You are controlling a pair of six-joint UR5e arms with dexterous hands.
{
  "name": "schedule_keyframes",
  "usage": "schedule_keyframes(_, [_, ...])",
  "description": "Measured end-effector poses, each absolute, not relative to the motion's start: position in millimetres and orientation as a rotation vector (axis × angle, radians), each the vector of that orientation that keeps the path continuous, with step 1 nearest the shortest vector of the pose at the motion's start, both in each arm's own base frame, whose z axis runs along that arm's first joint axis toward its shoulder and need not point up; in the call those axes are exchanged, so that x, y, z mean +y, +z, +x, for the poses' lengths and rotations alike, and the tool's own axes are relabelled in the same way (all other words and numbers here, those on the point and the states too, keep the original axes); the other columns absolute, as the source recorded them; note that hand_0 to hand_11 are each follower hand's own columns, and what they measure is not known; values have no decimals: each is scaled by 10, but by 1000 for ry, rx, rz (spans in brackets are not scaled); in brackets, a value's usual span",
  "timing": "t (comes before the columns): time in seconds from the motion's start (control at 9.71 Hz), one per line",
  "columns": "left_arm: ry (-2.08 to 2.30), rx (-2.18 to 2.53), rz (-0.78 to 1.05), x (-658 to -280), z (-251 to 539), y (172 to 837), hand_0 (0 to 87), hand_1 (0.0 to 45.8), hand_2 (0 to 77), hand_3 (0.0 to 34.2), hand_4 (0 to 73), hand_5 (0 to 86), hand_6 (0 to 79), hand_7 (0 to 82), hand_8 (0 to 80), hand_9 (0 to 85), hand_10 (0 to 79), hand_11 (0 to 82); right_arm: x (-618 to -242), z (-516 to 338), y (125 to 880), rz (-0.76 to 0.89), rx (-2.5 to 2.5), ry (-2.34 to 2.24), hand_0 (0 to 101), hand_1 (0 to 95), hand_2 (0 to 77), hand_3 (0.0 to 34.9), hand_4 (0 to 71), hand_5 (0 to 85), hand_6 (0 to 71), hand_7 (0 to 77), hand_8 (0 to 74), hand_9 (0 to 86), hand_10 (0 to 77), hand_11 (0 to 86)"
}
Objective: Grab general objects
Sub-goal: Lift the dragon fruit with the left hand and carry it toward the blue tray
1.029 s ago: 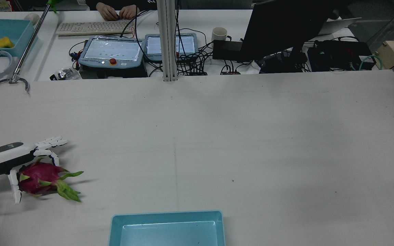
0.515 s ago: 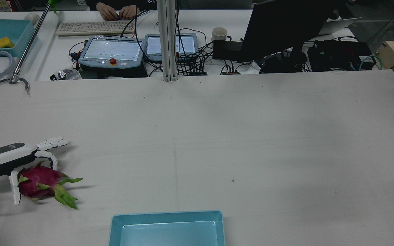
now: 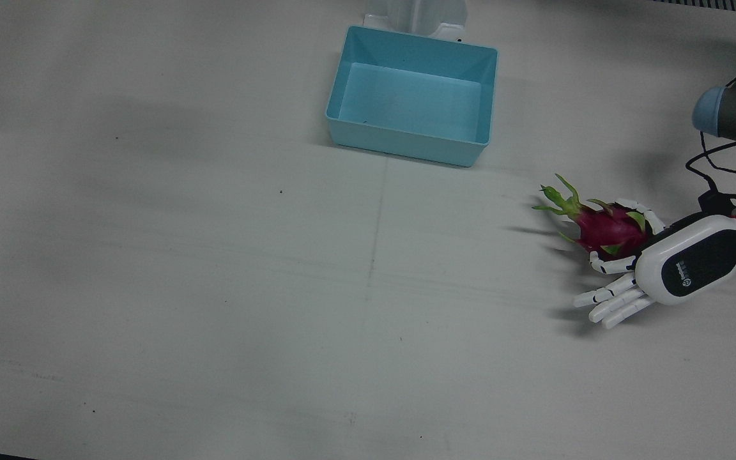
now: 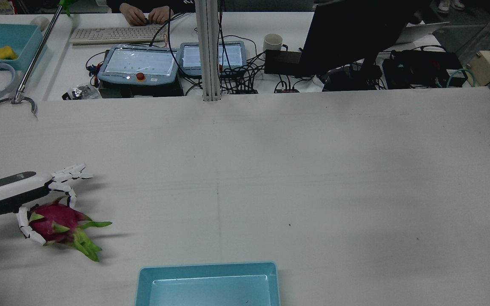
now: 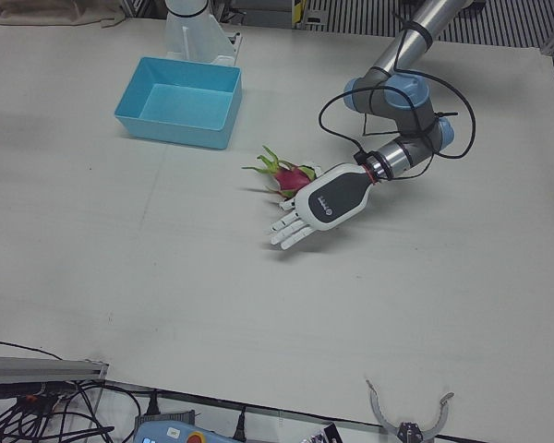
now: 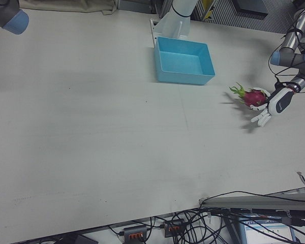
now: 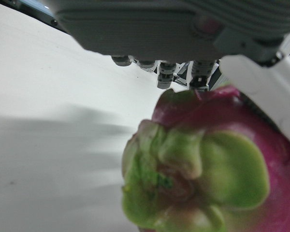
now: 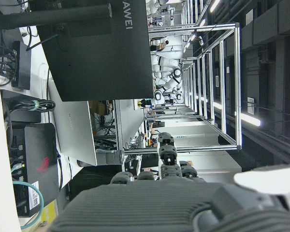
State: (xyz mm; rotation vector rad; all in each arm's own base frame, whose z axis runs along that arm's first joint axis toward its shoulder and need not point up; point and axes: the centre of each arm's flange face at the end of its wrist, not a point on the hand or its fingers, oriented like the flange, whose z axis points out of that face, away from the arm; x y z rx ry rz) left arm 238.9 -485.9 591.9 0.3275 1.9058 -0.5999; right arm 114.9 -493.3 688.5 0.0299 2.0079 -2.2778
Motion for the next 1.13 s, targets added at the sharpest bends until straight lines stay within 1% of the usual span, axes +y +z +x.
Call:
schedule_keyframes(0.1, [-593,1922,322,-4840,2371,5704,540,0,262,0,295,464,38,158,11,5,11,82,-4933,1149,6885,30,2008,-2278,0,54,16,0,0,5,0,0,0,5,0,5])
schedule_keyframes(0.21, [-589,1942,313,-4817,2348,5491,532,0,267,0,295,458,38,158,11,5,16,98,-4932,1149,6885,30,2008,-2279,0,54,16,0,0,5,0,0,0,5,0,5])
schedule_keyframes(0.41, [-583,1981,279,-4763,2296,5157,531,0,273,0,295,458,38,158,11,11,16,98,-4933,1149,6885,31,2008,-2278,0,54,16,0,0,5,0,0,0,5,0,5])
schedule_keyframes(0.51, [-569,1990,230,-4714,2296,5046,531,0,273,0,295,458,38,158,11,11,16,98,-4933,1149,6884,31,2009,-2278,0,54,16,0,0,5,0,0,0,5,0,5])
schedule_keyframes(0.62, [-560,1995,162,-4675,2310,4960,531,0,278,0,295,464,38,158,11,11,60,98,-4933,1149,6884,30,2009,-2278,0,54,16,0,0,5,0,0,0,5,0,5])
schedule_keyframes(0.72, [-555,2006,98,-4645,2323,4868,529,0,284,0,295,458,38,174,11,11,54,109,-4933,1149,6884,31,2008,-2278,0,54,16,0,0,5,0,0,0,5,0,5])
schedule_keyframes(0.93, [-551,2033,-1,-4576,2376,4692,566,0,284,0,295,464,38,174,11,11,54,109,-4932,1149,6888,31,2007,-2278,0,54,16,0,0,5,0,0,0,5,0,5])
schedule_keyframes(1.13, [-547,2080,-86,-4487,2441,4426,628,0,295,0,295,469,65,196,11,11,49,109,-4932,1149,6893,32,2006,-2279,0,54,16,0,0,5,0,0,0,5,0,5])
